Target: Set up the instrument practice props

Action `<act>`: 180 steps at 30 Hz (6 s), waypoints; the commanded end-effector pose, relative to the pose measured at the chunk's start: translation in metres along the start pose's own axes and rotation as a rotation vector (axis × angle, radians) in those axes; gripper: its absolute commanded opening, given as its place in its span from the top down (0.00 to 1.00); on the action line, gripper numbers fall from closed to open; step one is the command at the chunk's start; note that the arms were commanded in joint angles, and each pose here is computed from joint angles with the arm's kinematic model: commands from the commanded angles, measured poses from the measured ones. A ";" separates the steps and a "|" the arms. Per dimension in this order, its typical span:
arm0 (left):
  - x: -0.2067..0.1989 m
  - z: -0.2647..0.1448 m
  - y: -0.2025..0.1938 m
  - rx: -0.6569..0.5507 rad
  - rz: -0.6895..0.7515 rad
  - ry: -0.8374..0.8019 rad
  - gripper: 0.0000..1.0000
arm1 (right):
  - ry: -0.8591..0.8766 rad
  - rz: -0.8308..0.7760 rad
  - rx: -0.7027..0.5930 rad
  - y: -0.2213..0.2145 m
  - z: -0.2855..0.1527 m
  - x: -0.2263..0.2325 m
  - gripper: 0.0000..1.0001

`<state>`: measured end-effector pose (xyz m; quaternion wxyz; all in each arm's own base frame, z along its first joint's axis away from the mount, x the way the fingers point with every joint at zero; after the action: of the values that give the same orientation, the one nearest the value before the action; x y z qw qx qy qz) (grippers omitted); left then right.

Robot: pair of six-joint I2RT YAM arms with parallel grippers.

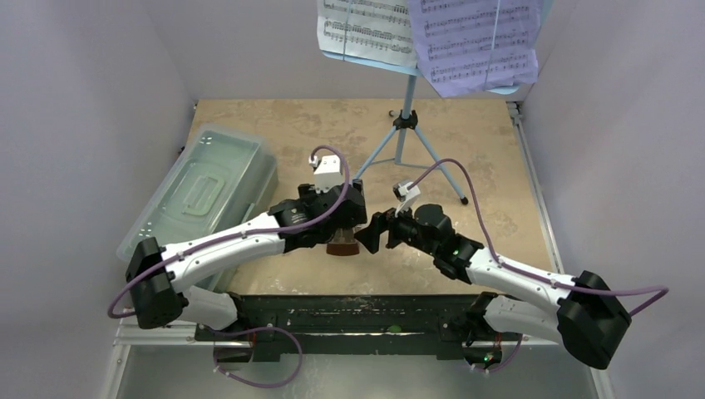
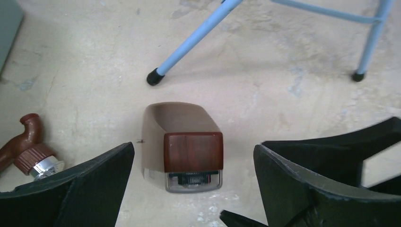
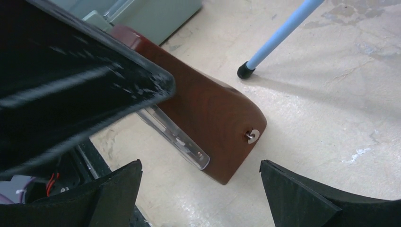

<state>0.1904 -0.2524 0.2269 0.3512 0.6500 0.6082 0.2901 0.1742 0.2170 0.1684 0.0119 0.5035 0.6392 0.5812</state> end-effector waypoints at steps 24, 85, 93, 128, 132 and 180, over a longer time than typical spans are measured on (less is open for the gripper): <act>0.091 -0.096 0.075 -0.400 -0.077 -0.016 0.00 | -0.623 -0.049 -0.201 0.047 0.064 0.071 0.15; 0.055 0.025 0.005 -0.311 0.867 -0.779 0.03 | -0.212 -0.388 -0.108 0.023 0.017 -0.029 0.01; 0.052 0.030 0.021 -0.477 0.985 -0.800 0.00 | -0.109 -0.365 -0.142 0.022 -0.003 -0.018 0.01; 0.024 0.096 0.004 -0.426 0.957 -1.186 0.51 | 0.280 -0.415 -0.379 0.053 -0.036 -0.021 0.01; 0.026 0.089 0.007 -0.445 0.972 -1.180 0.67 | 0.423 -0.445 -0.364 0.045 -0.038 -0.013 0.01; 0.036 0.026 0.027 -0.621 1.069 -1.158 1.00 | 0.771 -0.612 -0.306 0.044 0.008 -0.011 0.18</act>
<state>0.2302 -0.2134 0.1976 0.5489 0.8174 -0.1013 0.1429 0.2099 0.2072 0.1759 0.0148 0.0749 0.6419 0.7629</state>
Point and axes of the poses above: each gripper's point midway between its finger pads, its own z axis out along the fingers, its own x axis along the line the jaws close on, y = z × x, the point moved 8 cm from there along -z, back along the fingers, and after that the axes turned 10 degrees about z, right-handed, at the moved point
